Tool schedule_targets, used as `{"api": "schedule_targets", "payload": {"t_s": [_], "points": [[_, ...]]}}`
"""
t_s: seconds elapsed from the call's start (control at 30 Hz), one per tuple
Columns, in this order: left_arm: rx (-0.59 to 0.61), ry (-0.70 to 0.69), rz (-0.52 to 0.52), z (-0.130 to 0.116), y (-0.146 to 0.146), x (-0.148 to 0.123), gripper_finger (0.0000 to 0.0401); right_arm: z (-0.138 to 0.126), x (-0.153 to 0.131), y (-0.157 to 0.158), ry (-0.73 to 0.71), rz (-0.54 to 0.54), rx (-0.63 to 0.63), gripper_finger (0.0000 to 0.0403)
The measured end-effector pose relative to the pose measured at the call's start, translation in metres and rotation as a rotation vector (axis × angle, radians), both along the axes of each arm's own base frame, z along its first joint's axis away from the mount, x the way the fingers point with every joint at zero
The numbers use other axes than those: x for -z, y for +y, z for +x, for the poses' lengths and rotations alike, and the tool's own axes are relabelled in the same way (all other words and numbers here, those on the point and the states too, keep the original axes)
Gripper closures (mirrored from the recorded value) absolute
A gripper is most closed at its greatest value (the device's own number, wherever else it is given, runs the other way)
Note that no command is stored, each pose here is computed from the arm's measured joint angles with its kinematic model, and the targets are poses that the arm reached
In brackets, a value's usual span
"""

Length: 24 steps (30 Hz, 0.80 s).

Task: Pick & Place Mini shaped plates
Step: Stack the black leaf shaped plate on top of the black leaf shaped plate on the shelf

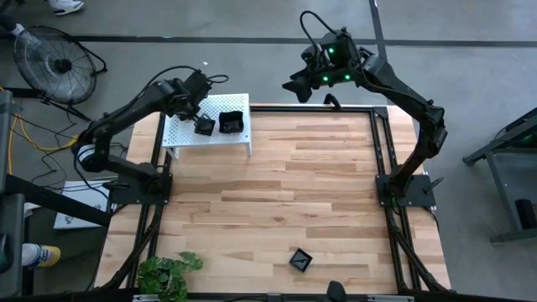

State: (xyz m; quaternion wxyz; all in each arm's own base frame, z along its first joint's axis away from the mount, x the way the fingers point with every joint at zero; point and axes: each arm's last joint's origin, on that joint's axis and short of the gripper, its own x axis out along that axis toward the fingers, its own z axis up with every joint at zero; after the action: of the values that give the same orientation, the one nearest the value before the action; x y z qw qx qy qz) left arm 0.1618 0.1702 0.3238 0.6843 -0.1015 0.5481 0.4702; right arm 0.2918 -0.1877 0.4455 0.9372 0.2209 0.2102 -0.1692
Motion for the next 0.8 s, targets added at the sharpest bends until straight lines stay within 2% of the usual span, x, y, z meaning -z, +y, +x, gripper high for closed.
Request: {"api": "schedule_targets", "payload": {"t_s": [0.27,0.8], "points": [[0.04,0.122,-0.029,0.006,0.008,0.013,0.0401,-0.002,0.003,0.001,0.039,0.007,-0.009,0.0143],[0.031,0.127,-0.022,0.008,0.01,0.015,0.0386,-0.002,0.004,0.001,0.049,0.006,-0.013,0.0143]]}}
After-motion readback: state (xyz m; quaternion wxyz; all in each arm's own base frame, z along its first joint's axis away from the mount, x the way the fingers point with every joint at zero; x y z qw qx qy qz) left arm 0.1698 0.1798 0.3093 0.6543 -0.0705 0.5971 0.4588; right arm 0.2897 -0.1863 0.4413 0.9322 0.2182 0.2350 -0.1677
